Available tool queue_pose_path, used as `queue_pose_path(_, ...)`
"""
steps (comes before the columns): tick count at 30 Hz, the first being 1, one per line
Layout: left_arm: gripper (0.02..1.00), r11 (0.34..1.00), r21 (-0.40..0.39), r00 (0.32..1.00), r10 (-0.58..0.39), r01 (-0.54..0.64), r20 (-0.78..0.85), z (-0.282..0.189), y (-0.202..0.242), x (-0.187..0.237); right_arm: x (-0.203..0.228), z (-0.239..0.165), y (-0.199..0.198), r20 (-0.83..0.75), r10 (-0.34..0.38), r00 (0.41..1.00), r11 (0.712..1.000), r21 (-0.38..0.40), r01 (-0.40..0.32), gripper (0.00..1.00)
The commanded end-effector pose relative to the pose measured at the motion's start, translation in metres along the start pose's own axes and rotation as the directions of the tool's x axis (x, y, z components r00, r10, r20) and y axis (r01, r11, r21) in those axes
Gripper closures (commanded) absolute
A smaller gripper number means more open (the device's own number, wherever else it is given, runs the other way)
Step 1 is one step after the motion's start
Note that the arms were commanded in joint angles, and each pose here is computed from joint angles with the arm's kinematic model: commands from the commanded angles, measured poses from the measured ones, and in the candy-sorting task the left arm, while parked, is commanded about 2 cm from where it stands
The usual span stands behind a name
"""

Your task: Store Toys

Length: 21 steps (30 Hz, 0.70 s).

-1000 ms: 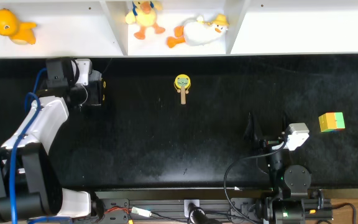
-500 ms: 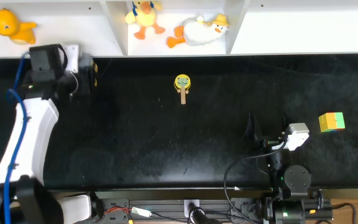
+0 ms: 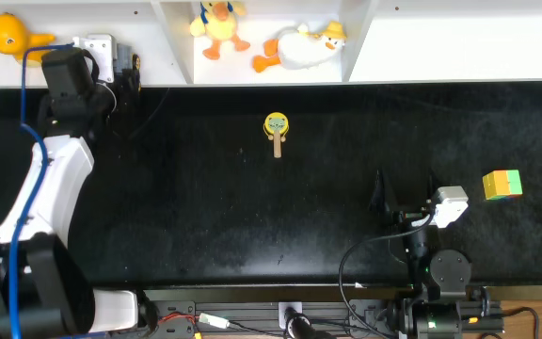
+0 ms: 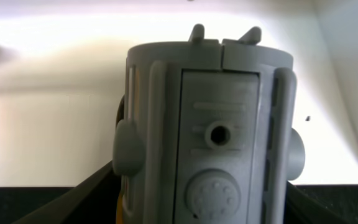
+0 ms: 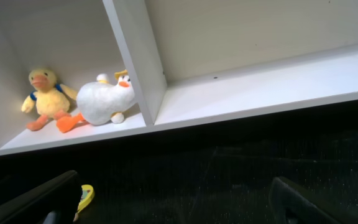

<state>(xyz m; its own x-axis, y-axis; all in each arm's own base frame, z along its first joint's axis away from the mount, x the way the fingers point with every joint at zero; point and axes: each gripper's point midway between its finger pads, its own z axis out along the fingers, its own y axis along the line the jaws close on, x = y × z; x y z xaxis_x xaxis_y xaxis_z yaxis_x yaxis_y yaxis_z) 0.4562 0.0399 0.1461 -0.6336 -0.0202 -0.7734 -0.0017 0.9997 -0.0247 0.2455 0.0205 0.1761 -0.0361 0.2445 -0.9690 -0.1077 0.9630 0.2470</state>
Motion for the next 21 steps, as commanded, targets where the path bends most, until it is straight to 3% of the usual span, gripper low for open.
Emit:
queue_pose_path(1,0.982,1.000,0.004,0.998,-0.024,0.024,0.049,0.005,-0.002,-0.025,0.003,0.000,0.001,-0.001,-0.003,1.000,1.000,-0.008,0.003,0.005)
queue_pose_path(21,0.982,0.999,0.006,0.999,-0.039,0.039,0.007,0.040,0.002,-0.022,0.003,0.000,0.001,-0.001,-0.003,1.000,1.000,-0.008,0.003,0.005)
